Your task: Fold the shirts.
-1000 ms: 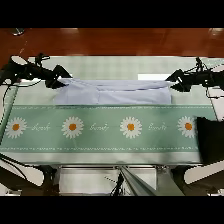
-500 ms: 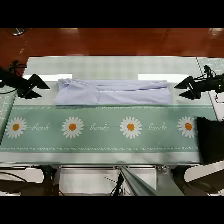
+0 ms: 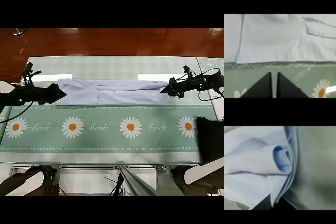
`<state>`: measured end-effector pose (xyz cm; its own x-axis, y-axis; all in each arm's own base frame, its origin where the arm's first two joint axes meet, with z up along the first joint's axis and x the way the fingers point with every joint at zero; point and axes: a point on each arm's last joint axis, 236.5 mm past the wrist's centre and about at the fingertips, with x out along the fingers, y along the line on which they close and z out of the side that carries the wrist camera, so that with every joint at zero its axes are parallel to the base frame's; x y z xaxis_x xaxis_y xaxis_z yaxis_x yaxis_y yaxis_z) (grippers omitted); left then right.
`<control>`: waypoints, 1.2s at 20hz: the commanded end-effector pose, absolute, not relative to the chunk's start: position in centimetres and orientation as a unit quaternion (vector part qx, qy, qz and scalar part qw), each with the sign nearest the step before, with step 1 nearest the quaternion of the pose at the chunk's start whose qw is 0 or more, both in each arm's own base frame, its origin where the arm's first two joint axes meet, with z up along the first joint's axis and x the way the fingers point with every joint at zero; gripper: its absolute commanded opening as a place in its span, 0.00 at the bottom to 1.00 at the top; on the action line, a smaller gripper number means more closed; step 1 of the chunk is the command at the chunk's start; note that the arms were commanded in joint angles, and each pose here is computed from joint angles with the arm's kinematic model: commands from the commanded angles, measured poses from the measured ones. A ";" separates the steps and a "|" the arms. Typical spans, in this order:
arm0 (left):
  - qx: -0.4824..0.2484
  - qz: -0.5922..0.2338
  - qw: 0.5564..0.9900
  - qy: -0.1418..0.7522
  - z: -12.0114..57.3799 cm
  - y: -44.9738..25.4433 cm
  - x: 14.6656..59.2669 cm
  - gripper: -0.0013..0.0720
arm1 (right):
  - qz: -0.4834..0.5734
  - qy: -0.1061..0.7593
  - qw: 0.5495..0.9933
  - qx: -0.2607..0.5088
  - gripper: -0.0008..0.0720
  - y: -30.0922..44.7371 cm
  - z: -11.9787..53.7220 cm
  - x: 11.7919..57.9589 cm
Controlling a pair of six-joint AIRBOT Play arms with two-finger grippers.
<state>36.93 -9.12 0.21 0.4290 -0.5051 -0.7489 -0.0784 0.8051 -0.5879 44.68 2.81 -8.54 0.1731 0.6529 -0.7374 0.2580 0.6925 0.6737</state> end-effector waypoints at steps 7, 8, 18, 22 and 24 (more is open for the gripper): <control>-0.178 -0.275 0.802 0.499 0.5 -24.8 34.6 0.04 | 0.141 0.563 0.789 0.204 0.03 3.2 4.9 33.7; -0.165 -0.296 0.792 0.508 0.2 -27.2 34.4 0.04 | 0.135 0.546 0.801 0.205 0.03 3.8 6.2 31.9; -0.084 -0.422 0.639 0.638 -5.9 -47.4 26.9 0.04 | 0.121 0.462 0.844 0.242 0.03 7.3 12.6 22.6; -0.082 -0.457 0.573 0.675 -7.6 -51.7 19.2 0.04 | 0.130 0.452 0.846 0.251 0.03 7.8 13.1 23.0; -0.079 -0.471 0.576 0.664 -6.7 -52.4 19.1 0.04 | 0.130 0.452 0.846 0.251 0.03 7.8 13.1 23.0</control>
<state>21.79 -50.36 -6.82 -0.2696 -0.6440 -0.7160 0.4351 0.5819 -0.6871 23.08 7.53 12.76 0.5469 0.4407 -0.7118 0.0098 0.8468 0.5318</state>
